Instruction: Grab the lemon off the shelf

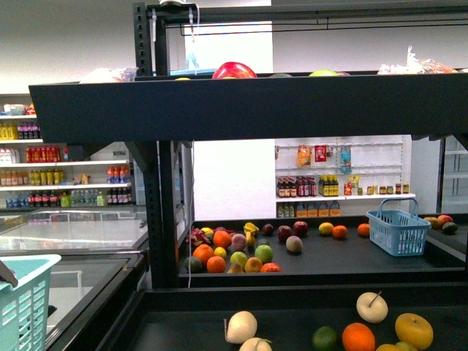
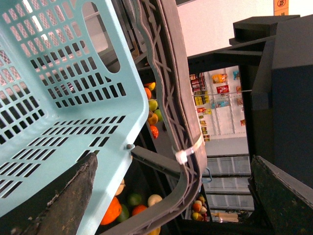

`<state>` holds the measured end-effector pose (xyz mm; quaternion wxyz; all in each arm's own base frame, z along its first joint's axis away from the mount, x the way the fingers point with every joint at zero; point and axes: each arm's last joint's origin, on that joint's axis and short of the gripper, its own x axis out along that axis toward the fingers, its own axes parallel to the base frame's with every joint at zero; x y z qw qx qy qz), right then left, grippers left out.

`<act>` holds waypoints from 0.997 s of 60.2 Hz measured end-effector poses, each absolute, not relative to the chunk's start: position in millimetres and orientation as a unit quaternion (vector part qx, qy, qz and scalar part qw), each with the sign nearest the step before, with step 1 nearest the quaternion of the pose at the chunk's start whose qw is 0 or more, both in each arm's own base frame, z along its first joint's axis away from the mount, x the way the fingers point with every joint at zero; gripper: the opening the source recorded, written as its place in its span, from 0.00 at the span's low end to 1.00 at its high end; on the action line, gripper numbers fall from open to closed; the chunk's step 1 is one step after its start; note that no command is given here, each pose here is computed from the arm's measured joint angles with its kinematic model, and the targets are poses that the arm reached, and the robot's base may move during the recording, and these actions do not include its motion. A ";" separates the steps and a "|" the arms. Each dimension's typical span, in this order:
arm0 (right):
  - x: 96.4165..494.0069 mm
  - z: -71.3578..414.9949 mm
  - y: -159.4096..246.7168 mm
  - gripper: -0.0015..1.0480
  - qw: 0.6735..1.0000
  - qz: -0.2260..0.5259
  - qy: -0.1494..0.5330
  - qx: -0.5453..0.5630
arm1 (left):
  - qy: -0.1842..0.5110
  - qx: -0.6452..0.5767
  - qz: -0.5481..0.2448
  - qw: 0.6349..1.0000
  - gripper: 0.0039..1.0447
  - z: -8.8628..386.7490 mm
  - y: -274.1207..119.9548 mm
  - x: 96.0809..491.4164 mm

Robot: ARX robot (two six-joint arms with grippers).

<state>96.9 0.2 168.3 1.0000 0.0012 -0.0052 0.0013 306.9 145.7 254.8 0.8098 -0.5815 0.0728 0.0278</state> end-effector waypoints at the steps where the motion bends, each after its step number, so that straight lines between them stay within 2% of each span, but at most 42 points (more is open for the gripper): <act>1: 96.9 168.3 0.2 0.93 1.000 0.001 -0.005 0.001 | 0.070 -0.584 0.026 0.808 0.92 254.9 147.0 309.4; 25: 96.9 168.3 0.2 0.93 1.000 0.001 -0.005 0.001 | 0.025 -0.630 0.026 0.776 0.92 243.6 162.3 347.2; 41: 96.9 168.3 0.2 0.93 1.000 0.001 -0.005 0.001 | 0.010 -0.639 0.034 0.769 0.92 242.9 169.8 367.8; 60: 96.9 168.3 0.2 0.93 1.000 0.001 -0.005 0.001 | 0.015 -0.642 0.055 0.765 0.40 240.5 174.2 383.5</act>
